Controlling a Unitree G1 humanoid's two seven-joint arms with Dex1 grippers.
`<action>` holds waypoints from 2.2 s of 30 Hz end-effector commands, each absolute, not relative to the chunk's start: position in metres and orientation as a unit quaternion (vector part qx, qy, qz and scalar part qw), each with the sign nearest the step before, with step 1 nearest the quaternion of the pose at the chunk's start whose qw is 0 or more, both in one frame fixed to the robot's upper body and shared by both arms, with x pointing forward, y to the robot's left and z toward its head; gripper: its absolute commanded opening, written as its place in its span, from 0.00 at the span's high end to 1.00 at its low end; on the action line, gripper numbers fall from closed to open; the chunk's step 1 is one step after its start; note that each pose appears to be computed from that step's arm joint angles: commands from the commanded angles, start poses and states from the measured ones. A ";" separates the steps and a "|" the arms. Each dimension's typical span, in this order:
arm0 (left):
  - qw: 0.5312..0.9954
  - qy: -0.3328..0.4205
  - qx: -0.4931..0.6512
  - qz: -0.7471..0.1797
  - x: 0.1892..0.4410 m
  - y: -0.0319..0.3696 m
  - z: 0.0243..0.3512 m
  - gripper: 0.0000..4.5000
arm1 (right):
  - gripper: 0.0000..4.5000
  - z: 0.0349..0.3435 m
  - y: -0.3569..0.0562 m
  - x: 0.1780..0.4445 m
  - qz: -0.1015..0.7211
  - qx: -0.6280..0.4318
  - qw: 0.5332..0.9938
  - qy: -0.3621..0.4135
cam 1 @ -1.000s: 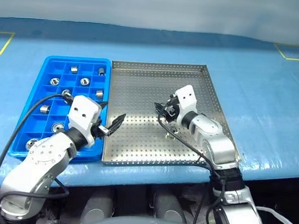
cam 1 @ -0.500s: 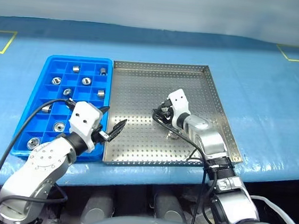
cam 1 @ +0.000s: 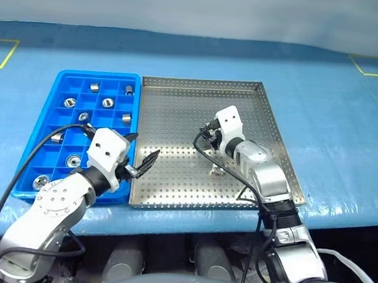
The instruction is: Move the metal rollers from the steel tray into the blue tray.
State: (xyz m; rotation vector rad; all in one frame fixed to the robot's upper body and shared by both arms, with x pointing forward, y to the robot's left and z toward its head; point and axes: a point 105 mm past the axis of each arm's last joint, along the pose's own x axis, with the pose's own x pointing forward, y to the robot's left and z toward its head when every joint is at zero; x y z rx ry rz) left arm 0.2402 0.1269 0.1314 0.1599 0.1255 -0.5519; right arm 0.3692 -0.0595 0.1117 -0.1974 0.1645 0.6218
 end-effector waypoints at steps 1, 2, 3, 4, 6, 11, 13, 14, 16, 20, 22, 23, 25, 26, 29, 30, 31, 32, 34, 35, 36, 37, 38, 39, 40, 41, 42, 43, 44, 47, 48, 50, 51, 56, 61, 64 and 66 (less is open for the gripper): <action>0.960 0.035 0.089 -0.263 0.236 0.131 0.142 0.20 | 0.60 0.170 -0.014 0.351 0.386 -0.092 0.917 -0.027; 0.963 0.036 0.090 -0.253 0.235 0.135 0.141 0.20 | 0.60 0.177 0.000 0.344 0.411 -0.087 0.906 -0.041; 0.965 0.037 0.091 -0.245 0.235 0.139 0.141 0.20 | 0.60 0.182 0.011 0.339 0.432 -0.084 0.897 -0.051; 0.966 0.037 0.093 -0.237 0.234 0.143 0.141 0.20 | 0.60 0.185 0.020 0.334 0.448 -0.079 0.888 -0.058; 0.975 0.034 0.094 -0.197 0.234 0.160 0.143 0.20 | 0.60 0.187 0.039 0.328 0.477 -0.077 0.873 -0.066; 0.990 0.022 0.091 -0.109 0.227 0.197 0.154 0.20 | 0.60 0.182 0.070 0.324 0.516 -0.079 0.851 -0.067; 0.990 0.022 0.080 -0.115 0.217 0.195 0.156 0.20 | 0.60 0.176 0.079 0.319 0.551 -0.088 0.828 -0.056; 0.990 0.019 0.072 -0.121 0.213 0.193 0.158 0.20 | 0.60 0.174 0.083 0.317 0.567 -0.091 0.817 -0.050; 0.989 0.013 0.058 -0.133 0.205 0.187 0.161 0.20 | 0.60 0.172 0.089 0.314 0.595 -0.094 0.797 -0.042; 0.989 0.005 0.039 -0.145 0.194 0.181 0.161 0.20 | 0.60 0.170 0.100 0.325 0.613 -0.102 0.783 -0.027; 0.989 0.001 0.031 -0.144 0.190 0.181 0.161 0.20 | 0.60 0.169 0.107 0.328 0.623 -0.100 0.775 -0.021; 0.989 -0.001 0.029 -0.143 0.188 0.181 0.161 0.20 | 0.60 0.168 0.111 0.329 0.629 -0.097 0.771 -0.016; 0.990 -0.005 0.025 -0.138 0.185 0.181 0.161 0.20 | 0.60 0.163 0.119 0.331 0.637 -0.094 0.765 -0.004; 0.991 -0.006 0.023 -0.135 0.184 0.181 0.161 0.20 | 0.60 0.160 0.121 0.333 0.638 -0.095 0.764 0.000; 0.991 -0.008 0.019 -0.135 0.183 0.178 0.160 0.20 | 0.60 0.147 0.130 0.338 0.633 -0.099 0.768 0.019; 0.991 -0.007 0.018 -0.136 0.182 0.176 0.159 0.20 | 0.60 0.143 0.131 0.340 0.627 -0.105 0.772 0.021; 0.991 -0.007 0.018 -0.136 0.182 0.175 0.159 0.20 | 0.60 0.140 0.132 0.342 0.622 -0.109 0.775 0.023; 0.991 -0.007 0.016 -0.136 0.182 0.174 0.158 0.20 | 0.60 0.138 0.133 0.344 0.617 -0.106 0.779 0.025; 0.990 -0.007 0.014 -0.140 0.183 0.171 0.158 0.20 | 0.60 0.135 0.134 0.347 0.610 -0.102 0.786 0.030; 0.990 -0.006 0.014 -0.142 0.184 0.169 0.158 0.20 | 0.60 0.134 0.134 0.349 0.603 -0.100 0.791 0.032; 0.989 -0.006 0.014 -0.145 0.184 0.167 0.157 0.20 | 0.60 0.133 0.135 0.351 0.599 -0.100 0.794 0.031; 0.989 -0.006 0.014 -0.147 0.185 0.166 0.157 0.20 | 0.60 0.134 0.136 0.351 0.598 -0.099 0.795 0.029; 0.989 -0.005 0.015 -0.148 0.186 0.165 0.157 0.20 | 0.60 0.135 0.137 0.350 0.601 -0.093 0.793 0.028; 0.989 -0.004 0.015 -0.149 0.186 0.164 0.157 0.20 | 0.60 0.136 0.139 0.349 0.604 -0.090 0.791 0.026; 0.989 -0.004 0.016 -0.150 0.187 0.164 0.157 0.20 | 0.60 0.137 0.140 0.348 0.606 -0.089 0.790 0.024; 0.988 -0.004 0.016 -0.150 0.187 0.164 0.157 0.20 | 0.60 0.138 0.142 0.346 0.610 -0.087 0.788 0.021; 0.988 -0.003 0.016 -0.151 0.187 0.164 0.157 0.20 | 0.60 0.140 0.144 0.344 0.614 -0.086 0.785 0.017; 0.988 -0.003 0.016 -0.151 0.187 0.163 0.157 0.20 | 0.60 0.141 0.146 0.342 0.618 -0.084 0.781 0.014; 0.988 -0.002 0.016 -0.152 0.188 0.163 0.157 0.20 | 0.60 0.142 0.149 0.339 0.623 -0.082 0.778 0.011; 0.988 -0.001 0.014 -0.152 0.188 0.162 0.156 0.20 | 0.60 0.143 0.156 0.333 0.633 -0.084 0.769 0.007; 0.988 0.000 0.012 -0.152 0.187 0.161 0.156 0.20 | 0.60 0.143 0.159 0.330 0.636 -0.086 0.766 0.005; 0.989 0.002 0.007 -0.148 0.186 0.161 0.154 0.20 | 0.60 0.145 0.165 0.324 0.645 -0.087 0.759 0.001; 0.989 0.003 0.004 -0.145 0.185 0.161 0.153 0.20 | 0.60 0.146 0.168 0.321 0.649 -0.088 0.756 -0.001; 0.992 0.004 -0.010 -0.125 0.178 0.161 0.149 0.20 | 0.60 0.150 0.175 0.315 0.660 -0.088 0.746 -0.006; 0.993 0.000 -0.026 -0.114 0.173 0.156 0.147 0.20 | 0.60 0.146 0.176 0.315 0.660 -0.091 0.746 -0.002; 0.993 0.000 -0.035 -0.109 0.170 0.153 0.146 0.20 | 0.60 0.143 0.177 0.314 0.660 -0.094 0.745 0.002; 0.994 0.000 -0.038 -0.107 0.169 0.152 0.145 0.20 | 0.60 0.141 0.177 0.314 0.660 -0.096 0.745 0.004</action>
